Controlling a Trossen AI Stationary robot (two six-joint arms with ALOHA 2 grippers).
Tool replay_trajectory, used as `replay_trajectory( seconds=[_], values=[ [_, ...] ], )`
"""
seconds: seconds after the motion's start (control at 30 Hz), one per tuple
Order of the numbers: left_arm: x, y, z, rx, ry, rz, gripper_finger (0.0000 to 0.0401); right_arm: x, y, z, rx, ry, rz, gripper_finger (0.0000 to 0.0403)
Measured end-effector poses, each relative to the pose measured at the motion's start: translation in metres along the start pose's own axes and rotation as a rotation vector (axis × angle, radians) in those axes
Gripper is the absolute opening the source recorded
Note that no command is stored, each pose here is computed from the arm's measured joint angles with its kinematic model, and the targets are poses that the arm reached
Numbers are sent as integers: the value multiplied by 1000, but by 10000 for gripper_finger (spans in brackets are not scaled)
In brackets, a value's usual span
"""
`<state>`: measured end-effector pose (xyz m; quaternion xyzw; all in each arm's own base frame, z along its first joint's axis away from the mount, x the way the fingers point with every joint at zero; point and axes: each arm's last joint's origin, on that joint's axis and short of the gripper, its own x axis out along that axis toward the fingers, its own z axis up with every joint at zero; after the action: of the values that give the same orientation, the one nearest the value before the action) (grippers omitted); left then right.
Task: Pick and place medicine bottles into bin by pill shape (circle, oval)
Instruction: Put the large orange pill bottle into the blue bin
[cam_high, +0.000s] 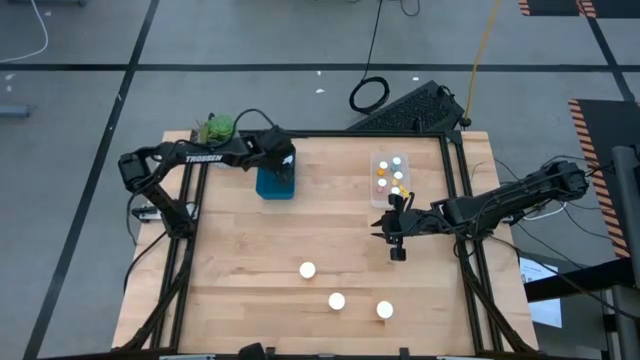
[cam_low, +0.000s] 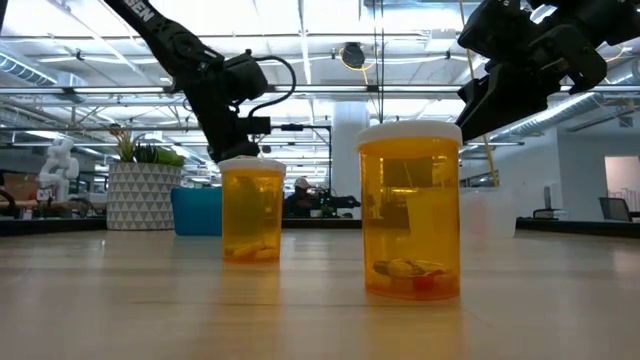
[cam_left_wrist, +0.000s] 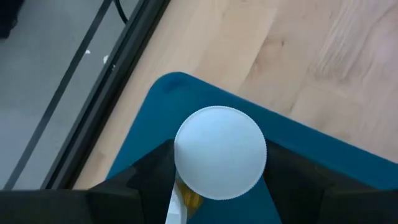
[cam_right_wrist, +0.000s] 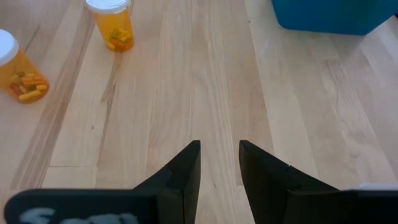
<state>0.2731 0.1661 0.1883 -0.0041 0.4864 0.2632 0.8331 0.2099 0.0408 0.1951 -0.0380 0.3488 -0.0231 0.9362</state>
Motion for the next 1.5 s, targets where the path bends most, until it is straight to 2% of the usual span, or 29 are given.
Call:
replay_trajectory(
  seconds=[0.43, 0.87, 1.03, 1.23, 1.37, 1.5],
  values=[
    [6, -3, -9, 15, 3, 0, 228, 0, 0, 0, 5, 0, 0, 102],
    [1, -3, -7, 19, -8, 29, 310, 0, 0, 0, 2, 0, 0, 102],
    [-26, -9, 1, 27, -84, 35, 312, 0, 0, 0, 6, 1, 2, 102],
    [-81, -23, 2, 9, -185, 14, 312, 0, 0, 0, 23, 2, 6, 102],
    [-117, -51, -8, 63, -199, -44, 305, 0, 0, 0, 24, 1, 7, 102],
    [-145, -91, -25, 114, -186, -147, 278, 0, 0, 0, 27, 1, 7, 102]
  ],
)
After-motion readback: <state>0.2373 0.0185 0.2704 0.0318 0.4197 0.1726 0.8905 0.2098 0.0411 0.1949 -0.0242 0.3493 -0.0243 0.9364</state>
